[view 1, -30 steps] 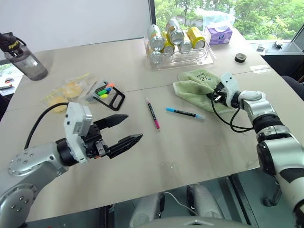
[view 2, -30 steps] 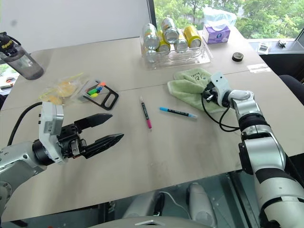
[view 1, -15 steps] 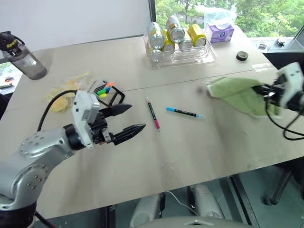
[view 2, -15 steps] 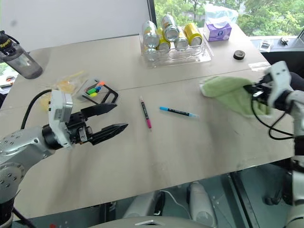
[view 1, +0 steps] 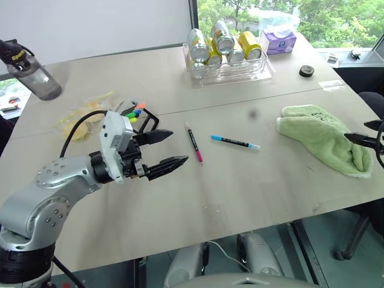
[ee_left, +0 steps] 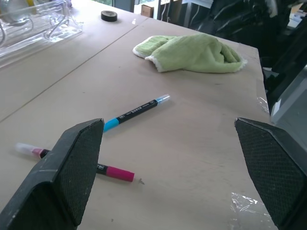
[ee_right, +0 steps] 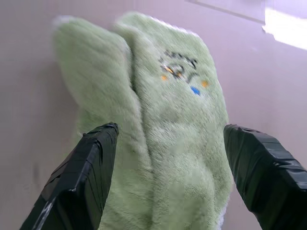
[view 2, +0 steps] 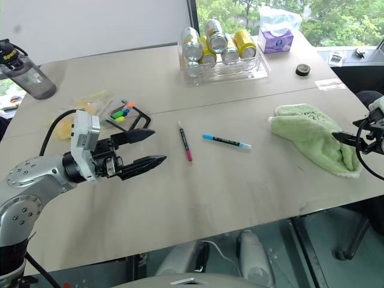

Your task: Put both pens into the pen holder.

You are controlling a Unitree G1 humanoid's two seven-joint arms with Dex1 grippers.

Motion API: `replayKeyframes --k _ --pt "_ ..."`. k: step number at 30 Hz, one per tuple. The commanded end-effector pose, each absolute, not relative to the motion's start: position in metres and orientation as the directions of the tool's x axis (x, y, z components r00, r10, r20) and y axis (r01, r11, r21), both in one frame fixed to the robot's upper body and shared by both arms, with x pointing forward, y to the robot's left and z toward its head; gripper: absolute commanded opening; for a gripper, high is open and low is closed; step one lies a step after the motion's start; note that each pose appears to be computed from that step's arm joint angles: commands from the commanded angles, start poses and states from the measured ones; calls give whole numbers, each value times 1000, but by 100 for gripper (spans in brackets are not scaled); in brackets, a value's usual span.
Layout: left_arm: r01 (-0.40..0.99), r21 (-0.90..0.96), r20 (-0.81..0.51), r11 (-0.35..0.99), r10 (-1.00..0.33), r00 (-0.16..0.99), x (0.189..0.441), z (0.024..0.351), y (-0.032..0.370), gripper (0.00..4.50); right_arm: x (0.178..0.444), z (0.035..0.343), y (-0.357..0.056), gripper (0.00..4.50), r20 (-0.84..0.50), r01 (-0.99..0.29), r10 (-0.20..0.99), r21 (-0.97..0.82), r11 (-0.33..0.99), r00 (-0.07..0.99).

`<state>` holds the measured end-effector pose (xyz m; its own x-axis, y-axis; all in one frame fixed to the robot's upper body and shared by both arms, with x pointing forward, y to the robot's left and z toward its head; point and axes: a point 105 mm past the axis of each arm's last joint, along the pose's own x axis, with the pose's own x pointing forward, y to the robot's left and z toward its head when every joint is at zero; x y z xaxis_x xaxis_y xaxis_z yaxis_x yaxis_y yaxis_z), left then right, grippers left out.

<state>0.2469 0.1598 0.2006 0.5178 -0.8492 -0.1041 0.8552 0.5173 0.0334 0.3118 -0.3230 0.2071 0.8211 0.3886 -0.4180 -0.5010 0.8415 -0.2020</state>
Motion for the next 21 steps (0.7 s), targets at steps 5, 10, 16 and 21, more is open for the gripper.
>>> replayKeyframes --k 5,10,16,21 --pt "845 53 -167 533 -829 533 236 197 168 450 336 213 -204 375 -323 -773 707 -164 613 629" --pt "825 32 -237 564 -798 555 225 187 178 450 351 178 -134 375 -374 -866 782 -186 464 499" --pt "798 21 -242 602 -772 588 215 182 180 450 361 144 -115 375 -487 -897 757 -175 405 436" --pt "791 27 -240 612 -764 599 214 183 181 450 366 120 -123 294 -563 -896 704 -185 403 433"
